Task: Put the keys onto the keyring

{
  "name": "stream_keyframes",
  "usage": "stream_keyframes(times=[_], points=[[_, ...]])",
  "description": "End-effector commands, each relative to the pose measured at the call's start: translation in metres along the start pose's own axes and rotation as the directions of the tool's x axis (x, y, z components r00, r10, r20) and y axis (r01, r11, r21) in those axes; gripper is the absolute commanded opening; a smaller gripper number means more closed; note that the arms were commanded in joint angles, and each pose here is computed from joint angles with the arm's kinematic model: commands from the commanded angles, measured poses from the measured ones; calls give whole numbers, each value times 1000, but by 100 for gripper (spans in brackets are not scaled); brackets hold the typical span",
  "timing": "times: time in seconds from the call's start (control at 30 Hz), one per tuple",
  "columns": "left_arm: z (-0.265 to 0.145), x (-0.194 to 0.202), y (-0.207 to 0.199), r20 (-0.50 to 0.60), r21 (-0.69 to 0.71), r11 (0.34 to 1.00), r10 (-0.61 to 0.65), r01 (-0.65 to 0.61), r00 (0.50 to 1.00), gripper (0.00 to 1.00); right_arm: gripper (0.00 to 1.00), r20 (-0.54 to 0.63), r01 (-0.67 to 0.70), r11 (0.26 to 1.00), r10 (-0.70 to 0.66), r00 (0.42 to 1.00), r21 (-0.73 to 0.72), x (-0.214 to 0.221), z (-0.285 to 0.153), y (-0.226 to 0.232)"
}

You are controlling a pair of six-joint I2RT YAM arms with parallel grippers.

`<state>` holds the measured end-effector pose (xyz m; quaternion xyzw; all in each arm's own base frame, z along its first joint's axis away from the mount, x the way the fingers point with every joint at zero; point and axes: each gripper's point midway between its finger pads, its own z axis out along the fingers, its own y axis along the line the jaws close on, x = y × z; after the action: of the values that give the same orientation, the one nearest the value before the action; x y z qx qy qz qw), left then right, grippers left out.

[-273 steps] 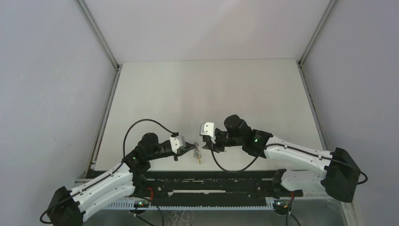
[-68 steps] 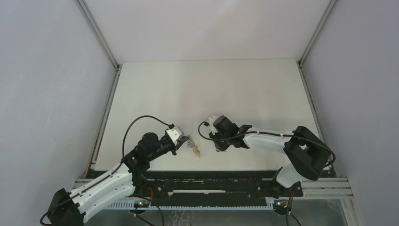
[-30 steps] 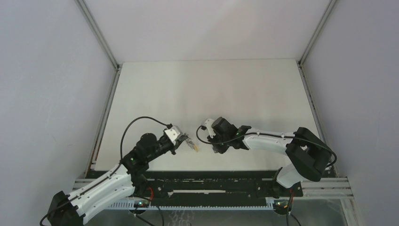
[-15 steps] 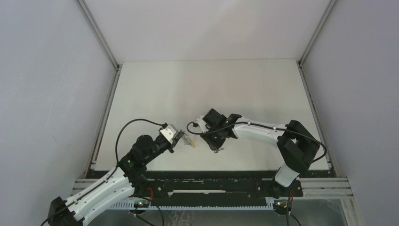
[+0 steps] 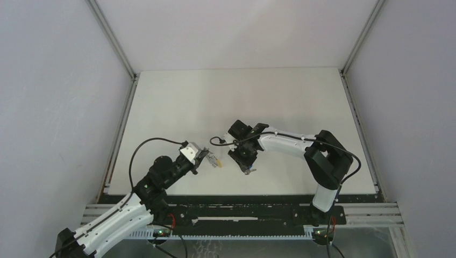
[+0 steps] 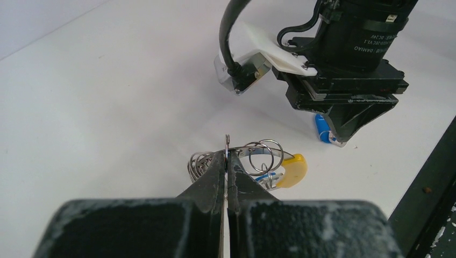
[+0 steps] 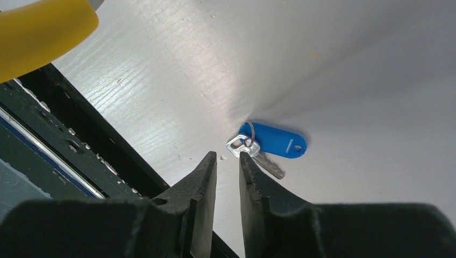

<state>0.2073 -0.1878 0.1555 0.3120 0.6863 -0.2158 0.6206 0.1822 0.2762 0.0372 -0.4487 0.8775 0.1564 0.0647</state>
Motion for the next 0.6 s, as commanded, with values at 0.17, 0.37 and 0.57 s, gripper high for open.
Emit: stream_keyframes(times=[0.17,0.37,0.57], points=[[-2,-8,7,58,-39,999,-12,14,998,0,22,39,-11,1000,11,999,7,-25,-8,-10],[-2,-8,7,62,-41,999,-9,12,998,0,22,17,-28,1000,28,999,-1,-27,-2,-16],[-2,-8,6,57,-34,999,-10,12,998,0,21,-7,-38,999,38,999,-14,-26,2,-19]])
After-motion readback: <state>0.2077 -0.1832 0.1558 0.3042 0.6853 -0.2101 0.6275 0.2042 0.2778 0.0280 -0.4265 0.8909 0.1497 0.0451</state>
